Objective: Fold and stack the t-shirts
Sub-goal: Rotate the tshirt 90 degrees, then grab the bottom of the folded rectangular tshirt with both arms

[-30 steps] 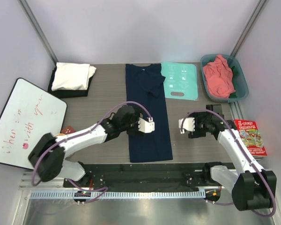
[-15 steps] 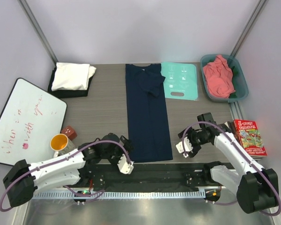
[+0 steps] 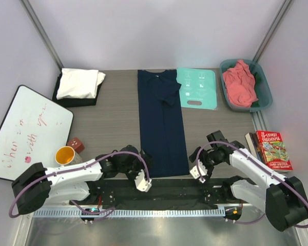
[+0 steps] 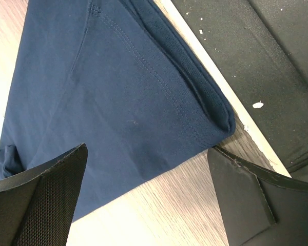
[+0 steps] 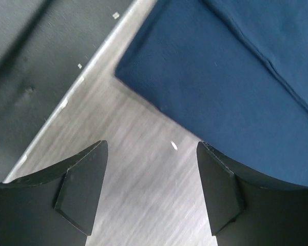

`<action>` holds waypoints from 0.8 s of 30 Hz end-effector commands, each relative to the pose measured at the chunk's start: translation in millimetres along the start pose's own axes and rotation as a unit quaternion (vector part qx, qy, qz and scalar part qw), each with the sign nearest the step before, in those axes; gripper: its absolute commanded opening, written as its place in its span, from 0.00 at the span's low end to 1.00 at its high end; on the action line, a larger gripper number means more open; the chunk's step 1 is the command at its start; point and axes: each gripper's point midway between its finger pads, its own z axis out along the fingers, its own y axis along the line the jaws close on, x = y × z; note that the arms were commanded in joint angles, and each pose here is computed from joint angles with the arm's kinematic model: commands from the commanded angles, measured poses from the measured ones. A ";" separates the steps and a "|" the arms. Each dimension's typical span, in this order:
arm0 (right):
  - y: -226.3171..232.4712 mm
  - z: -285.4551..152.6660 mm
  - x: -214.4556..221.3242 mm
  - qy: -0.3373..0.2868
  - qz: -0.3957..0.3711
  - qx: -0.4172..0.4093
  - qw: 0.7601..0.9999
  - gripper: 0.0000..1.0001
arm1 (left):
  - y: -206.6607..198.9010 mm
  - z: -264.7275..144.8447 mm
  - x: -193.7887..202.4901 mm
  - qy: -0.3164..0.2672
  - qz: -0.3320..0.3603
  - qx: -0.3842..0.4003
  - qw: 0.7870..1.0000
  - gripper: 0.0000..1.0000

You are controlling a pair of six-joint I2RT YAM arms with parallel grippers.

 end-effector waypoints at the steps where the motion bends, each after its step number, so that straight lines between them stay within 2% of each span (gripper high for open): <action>1: -9.9 8.7 -9.8 -0.021 -0.019 0.018 0.999 0.75 | -14.3 0.5 -4.7 -0.009 -0.006 0.017 1.000 1.00; 13: -24.4 27.8 -24.5 -0.030 -0.014 0.025 0.999 0.71 | -32.7 -5.9 -20.5 -0.031 0.003 0.047 0.998 1.00; 24: -4.5 28.9 -33.6 -0.040 -0.011 -0.011 0.999 0.70 | -29.6 7.4 -20.5 -0.033 -0.005 0.055 0.998 1.00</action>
